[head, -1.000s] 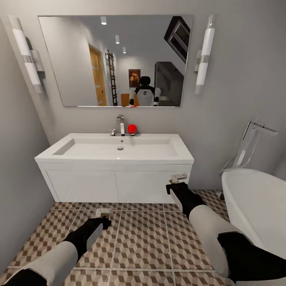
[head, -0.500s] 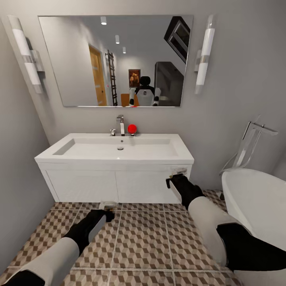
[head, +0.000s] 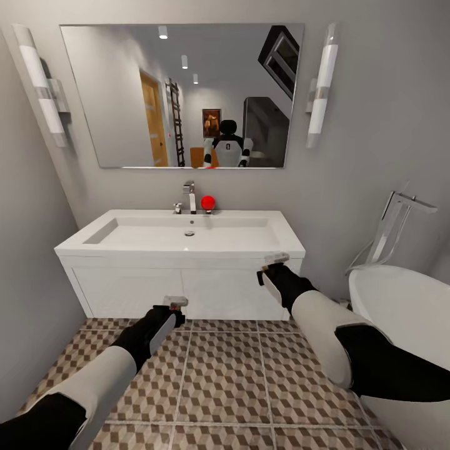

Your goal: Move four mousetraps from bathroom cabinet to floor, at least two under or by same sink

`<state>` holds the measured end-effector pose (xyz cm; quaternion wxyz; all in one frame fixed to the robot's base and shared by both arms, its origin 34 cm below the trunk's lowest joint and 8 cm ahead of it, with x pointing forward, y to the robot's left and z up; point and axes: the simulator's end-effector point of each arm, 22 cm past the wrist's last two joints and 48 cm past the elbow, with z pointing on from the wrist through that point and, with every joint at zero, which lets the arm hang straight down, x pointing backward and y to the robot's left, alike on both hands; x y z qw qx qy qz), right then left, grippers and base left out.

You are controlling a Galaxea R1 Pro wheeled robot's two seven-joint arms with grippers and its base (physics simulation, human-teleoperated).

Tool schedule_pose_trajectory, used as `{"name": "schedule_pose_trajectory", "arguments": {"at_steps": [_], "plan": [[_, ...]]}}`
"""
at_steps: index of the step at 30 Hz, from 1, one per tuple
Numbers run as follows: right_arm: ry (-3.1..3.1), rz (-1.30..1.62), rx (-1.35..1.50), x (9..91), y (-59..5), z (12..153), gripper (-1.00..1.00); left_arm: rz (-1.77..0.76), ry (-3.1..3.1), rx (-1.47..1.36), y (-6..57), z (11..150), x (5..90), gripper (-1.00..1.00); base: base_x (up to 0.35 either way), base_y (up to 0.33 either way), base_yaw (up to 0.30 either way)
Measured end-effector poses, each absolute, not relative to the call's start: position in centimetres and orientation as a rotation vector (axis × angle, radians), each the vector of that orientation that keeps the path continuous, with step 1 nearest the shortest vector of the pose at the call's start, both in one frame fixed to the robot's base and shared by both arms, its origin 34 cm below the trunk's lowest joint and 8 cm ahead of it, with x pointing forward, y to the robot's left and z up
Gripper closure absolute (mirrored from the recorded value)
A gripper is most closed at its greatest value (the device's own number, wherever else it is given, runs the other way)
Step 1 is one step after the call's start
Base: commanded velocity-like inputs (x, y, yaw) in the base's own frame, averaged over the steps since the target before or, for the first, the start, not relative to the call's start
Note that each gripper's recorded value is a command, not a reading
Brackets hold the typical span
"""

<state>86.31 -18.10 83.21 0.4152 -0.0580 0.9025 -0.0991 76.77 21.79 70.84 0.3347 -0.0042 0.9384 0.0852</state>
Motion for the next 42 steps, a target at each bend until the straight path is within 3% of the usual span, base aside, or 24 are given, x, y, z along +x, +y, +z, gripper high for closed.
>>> {"name": "schedule_pose_trajectory", "arguments": {"at_steps": [42], "plan": [[2.307, -0.228, -0.149, 84.4, -17.8, 74.7, 1.0, 0.196, 2.471, 0.012, 19.6, 65.2, 75.7, 1.0, 0.0, 0.0, 0.0]]}}
